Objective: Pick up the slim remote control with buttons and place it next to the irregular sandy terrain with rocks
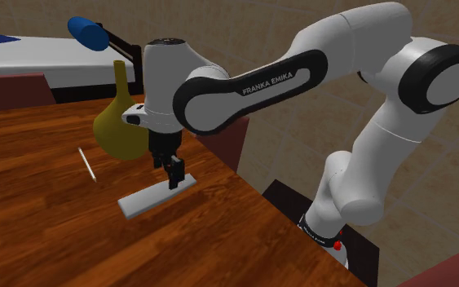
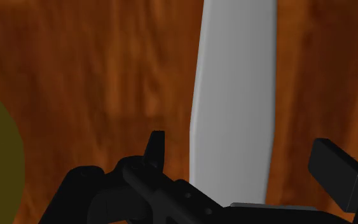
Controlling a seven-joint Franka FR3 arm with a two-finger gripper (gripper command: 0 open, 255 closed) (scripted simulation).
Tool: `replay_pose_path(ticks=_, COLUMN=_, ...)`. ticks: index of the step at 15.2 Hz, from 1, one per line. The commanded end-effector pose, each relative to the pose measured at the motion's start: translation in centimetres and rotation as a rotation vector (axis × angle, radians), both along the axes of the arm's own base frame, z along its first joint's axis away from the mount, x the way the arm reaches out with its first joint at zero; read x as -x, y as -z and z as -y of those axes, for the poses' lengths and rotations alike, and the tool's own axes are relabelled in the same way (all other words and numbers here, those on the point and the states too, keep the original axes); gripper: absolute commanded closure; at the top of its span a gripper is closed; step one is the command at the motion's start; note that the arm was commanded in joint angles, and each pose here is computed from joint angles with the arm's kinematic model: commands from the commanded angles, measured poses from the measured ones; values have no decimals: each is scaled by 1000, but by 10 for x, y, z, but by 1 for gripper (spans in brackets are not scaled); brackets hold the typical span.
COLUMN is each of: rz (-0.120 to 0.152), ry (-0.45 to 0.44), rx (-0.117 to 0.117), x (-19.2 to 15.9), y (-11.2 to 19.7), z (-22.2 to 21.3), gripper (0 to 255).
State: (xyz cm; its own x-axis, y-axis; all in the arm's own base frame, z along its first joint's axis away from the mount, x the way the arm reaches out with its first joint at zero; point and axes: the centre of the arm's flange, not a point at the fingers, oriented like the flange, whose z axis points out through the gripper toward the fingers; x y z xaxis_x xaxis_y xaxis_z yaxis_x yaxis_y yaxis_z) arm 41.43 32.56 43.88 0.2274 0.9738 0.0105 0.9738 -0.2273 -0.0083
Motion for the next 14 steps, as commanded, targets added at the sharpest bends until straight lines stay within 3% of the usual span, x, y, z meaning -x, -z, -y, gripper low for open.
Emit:
replay_pose_path(ticks=1, rz=0, ry=-45, rx=3, x=3, y=12, z=-11, gripper=0)
replay_pose_path(ticks=8, rz=0, ry=-45, rx=3, x=3, y=47, z=-11, gripper=0)
replay_pose_path(ticks=14, rz=0, ry=-45, rx=3, x=3, y=47, z=-11, gripper=0)
